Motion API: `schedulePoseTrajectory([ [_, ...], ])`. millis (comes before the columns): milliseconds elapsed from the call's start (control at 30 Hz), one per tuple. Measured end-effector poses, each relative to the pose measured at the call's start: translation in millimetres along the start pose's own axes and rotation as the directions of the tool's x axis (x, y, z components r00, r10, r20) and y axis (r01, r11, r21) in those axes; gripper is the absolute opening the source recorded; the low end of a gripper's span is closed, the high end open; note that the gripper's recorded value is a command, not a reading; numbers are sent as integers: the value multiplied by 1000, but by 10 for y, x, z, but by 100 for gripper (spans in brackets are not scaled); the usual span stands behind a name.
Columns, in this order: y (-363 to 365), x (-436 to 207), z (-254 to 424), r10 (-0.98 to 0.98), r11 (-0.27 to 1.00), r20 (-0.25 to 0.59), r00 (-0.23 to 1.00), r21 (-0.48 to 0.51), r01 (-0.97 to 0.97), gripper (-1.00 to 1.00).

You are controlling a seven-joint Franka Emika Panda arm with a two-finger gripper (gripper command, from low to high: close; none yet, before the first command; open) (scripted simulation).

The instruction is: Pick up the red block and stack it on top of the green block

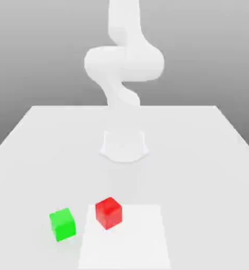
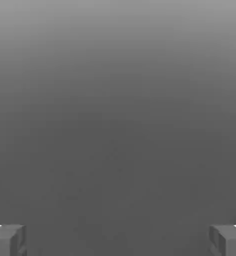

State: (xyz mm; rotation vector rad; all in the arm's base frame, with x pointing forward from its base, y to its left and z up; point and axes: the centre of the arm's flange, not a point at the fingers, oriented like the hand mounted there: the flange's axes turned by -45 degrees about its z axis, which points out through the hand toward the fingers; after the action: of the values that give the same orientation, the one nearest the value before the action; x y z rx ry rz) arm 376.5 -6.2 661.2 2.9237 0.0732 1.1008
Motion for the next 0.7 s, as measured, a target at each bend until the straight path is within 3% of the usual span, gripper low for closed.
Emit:
schedulePoseTrajectory([
  [200,115,-606,1455,-186,983,217,958,53,178,0],
  [433,176,-1841,2717,-403,915,425,811,212,344,0],
  [567,182,-2821,3195,-536,844,510,673,353,404,0],
  [700,170,-3251,3483,-573,819,524,630,396,415,0],
])
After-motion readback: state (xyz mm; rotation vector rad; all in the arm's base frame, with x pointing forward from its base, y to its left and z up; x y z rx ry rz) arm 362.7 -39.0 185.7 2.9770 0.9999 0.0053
